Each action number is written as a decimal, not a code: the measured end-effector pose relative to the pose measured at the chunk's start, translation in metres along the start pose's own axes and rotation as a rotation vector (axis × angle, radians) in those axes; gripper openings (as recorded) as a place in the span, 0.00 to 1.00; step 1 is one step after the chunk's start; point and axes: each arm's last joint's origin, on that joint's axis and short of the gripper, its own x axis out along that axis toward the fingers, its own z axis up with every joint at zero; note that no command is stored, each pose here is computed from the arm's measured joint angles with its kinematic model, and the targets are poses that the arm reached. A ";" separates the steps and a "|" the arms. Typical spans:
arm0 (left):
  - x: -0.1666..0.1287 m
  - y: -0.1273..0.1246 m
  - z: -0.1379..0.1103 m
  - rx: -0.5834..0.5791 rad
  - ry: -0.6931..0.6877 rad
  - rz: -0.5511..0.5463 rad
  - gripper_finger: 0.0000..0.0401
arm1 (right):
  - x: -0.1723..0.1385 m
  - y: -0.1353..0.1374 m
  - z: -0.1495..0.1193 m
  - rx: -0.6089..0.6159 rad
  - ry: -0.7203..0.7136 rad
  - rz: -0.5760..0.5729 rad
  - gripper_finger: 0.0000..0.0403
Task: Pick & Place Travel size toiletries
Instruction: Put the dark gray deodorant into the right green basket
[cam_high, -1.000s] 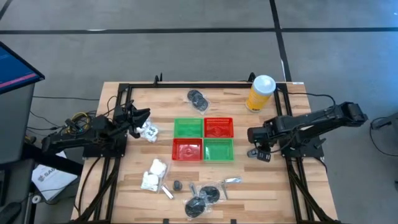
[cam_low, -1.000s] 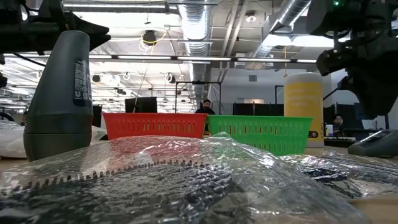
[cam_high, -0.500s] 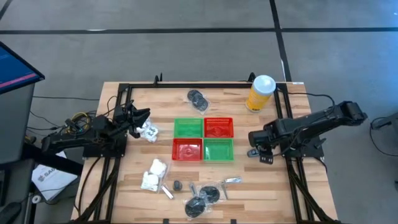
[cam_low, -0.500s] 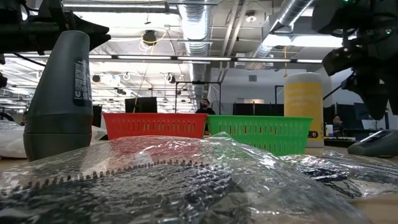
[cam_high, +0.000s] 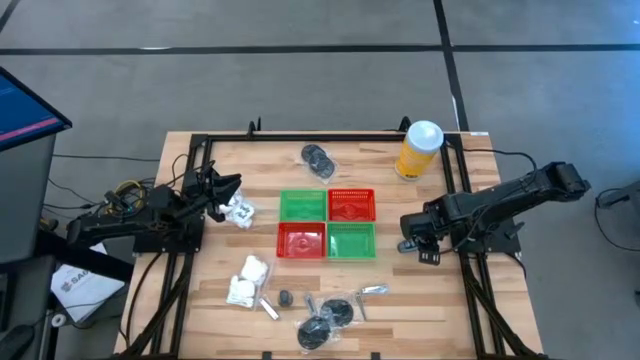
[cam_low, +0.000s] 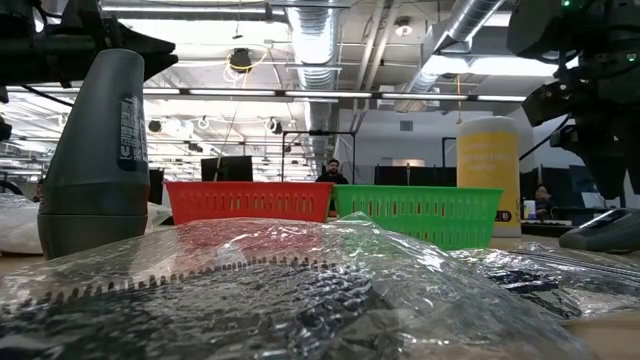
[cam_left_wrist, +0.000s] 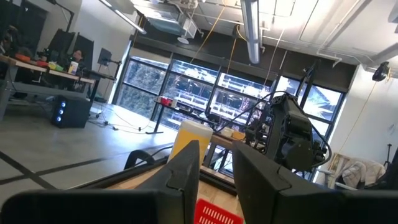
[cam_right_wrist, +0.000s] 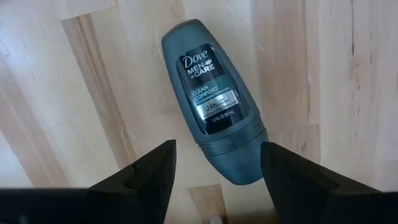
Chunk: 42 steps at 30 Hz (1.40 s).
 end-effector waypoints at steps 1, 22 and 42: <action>0.000 0.000 0.000 0.000 0.000 0.000 0.22 | 0.000 0.000 0.000 0.000 0.000 0.000 0.55; 0.000 0.000 0.000 -0.001 -0.001 0.000 0.22 | 0.055 0.004 0.017 0.012 0.250 -0.115 0.55; 0.001 0.000 -0.002 0.003 0.014 0.004 0.22 | 0.057 0.006 0.021 0.037 0.190 -0.098 0.47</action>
